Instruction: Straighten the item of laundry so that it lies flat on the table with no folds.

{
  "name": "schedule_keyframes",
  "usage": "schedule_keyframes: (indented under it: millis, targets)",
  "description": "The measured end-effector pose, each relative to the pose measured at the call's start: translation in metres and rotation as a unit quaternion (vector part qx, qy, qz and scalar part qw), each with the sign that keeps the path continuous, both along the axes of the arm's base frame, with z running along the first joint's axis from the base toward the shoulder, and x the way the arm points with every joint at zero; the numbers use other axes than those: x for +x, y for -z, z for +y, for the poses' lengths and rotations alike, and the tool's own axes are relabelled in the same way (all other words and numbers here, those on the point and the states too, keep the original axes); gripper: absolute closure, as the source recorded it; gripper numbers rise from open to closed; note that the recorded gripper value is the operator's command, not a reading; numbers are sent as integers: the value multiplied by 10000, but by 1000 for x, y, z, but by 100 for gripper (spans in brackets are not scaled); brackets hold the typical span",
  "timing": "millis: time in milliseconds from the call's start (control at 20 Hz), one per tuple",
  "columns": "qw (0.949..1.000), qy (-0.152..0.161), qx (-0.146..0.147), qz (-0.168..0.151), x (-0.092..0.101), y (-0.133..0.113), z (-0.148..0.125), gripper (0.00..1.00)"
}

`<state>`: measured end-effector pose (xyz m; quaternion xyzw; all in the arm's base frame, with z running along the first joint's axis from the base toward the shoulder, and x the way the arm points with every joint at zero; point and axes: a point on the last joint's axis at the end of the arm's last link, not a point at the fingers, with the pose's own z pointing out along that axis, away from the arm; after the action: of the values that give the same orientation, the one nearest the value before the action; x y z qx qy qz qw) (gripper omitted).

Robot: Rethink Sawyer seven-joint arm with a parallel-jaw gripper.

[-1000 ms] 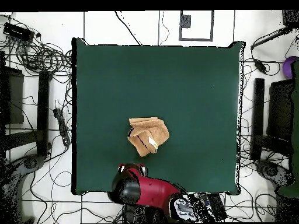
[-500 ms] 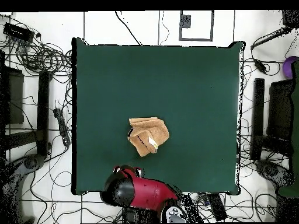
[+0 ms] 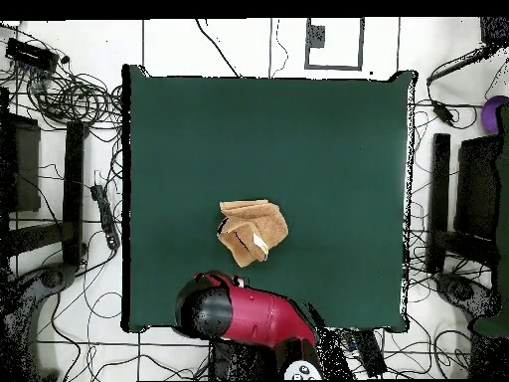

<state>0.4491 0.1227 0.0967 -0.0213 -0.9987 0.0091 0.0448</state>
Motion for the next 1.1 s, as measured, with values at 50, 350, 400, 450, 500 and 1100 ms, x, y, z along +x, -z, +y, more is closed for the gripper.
schedule_keyframes:
  millis: [50, 350, 400, 450, 500, 1100]
  targets:
    - [10000, 17, 1, -68, 6, -3, 0, 0]
    - [9978, 397, 65, -518, 45, -13, 3, 0]
    - [9974, 455, 74, -551, 48, -13, 5, 0]
    - [9968, 529, 83, -595, 53, -12, 7, 0]
    - [9957, 660, 101, -649, 59, -9, 12, 0]
    - [9793, 1692, -196, -1091, 63, 89, 9, 0]
